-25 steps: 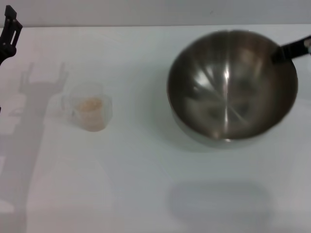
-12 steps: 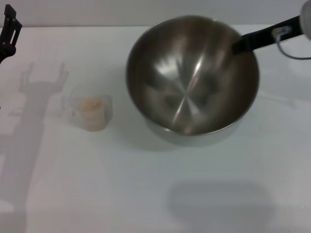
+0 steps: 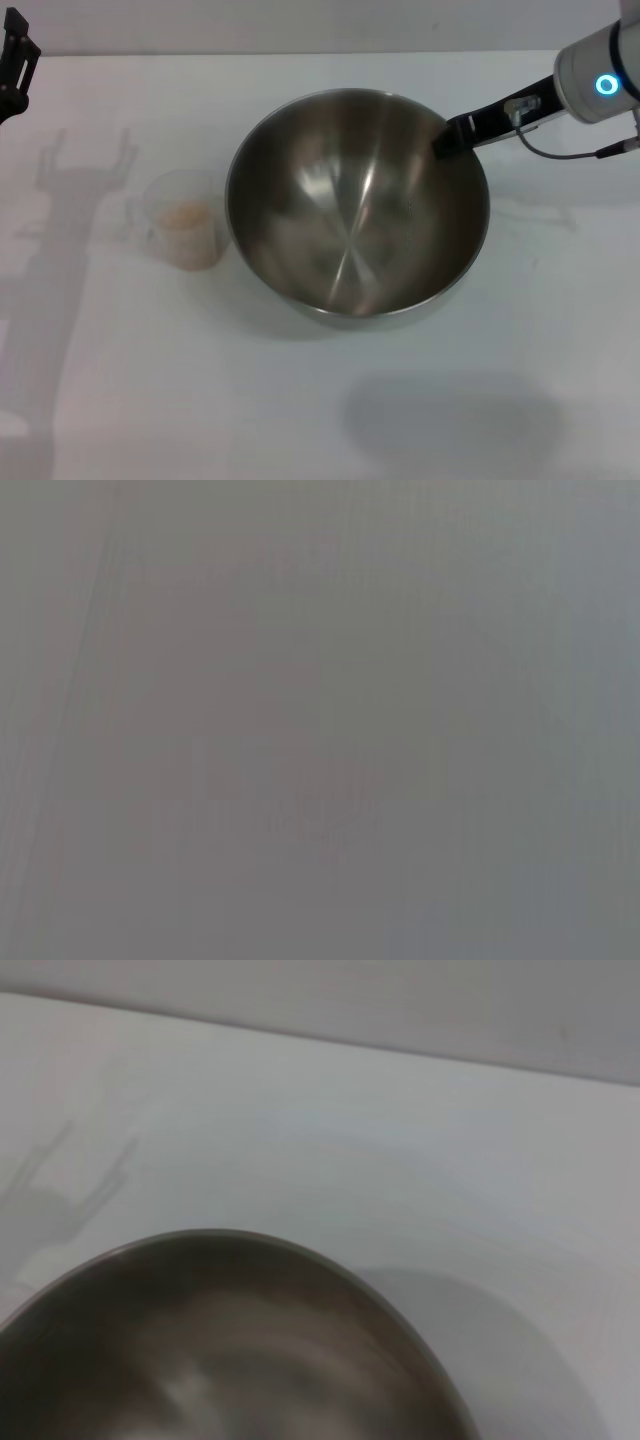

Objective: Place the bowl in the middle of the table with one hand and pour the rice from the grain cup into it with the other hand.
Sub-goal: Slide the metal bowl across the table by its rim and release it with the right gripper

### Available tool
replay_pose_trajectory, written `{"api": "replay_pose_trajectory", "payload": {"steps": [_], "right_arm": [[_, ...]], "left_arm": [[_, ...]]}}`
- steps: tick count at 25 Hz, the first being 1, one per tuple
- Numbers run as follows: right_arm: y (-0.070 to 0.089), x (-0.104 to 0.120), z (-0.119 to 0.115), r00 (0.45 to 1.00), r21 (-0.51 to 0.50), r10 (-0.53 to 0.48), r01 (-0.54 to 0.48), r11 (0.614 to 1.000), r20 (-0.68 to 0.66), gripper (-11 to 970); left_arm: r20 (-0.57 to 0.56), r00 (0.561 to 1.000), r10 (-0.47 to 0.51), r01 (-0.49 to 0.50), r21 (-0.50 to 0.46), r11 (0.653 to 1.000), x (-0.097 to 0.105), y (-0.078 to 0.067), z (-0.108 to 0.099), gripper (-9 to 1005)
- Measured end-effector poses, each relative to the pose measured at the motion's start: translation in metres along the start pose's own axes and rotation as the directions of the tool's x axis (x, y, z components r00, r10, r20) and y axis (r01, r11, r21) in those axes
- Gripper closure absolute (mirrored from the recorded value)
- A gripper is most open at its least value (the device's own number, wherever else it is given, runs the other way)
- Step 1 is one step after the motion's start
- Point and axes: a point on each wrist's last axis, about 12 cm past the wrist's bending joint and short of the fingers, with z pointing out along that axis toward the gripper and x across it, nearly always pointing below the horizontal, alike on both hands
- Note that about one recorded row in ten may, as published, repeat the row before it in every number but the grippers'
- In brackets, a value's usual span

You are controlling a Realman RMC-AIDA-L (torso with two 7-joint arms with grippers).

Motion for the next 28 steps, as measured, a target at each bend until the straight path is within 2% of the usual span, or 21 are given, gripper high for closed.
{"api": "replay_pose_trajectory", "payload": {"steps": [12,28], "right_arm": [[-0.006,0.007,0.013,0.997,0.016,0.027,-0.026,1.000,-0.066,930],[-0.005,0.005,0.016,0.997,0.006,0.033,-0.032,0.999,-0.073,927]], "left_arm": [[0.002,1.000,0.001,-0.001,0.000,1.000,0.000,0.000,0.000,155],[-0.001,1.000,-0.005,0.005,-0.004,1.000,0.000,0.001,-0.002,156]]}}
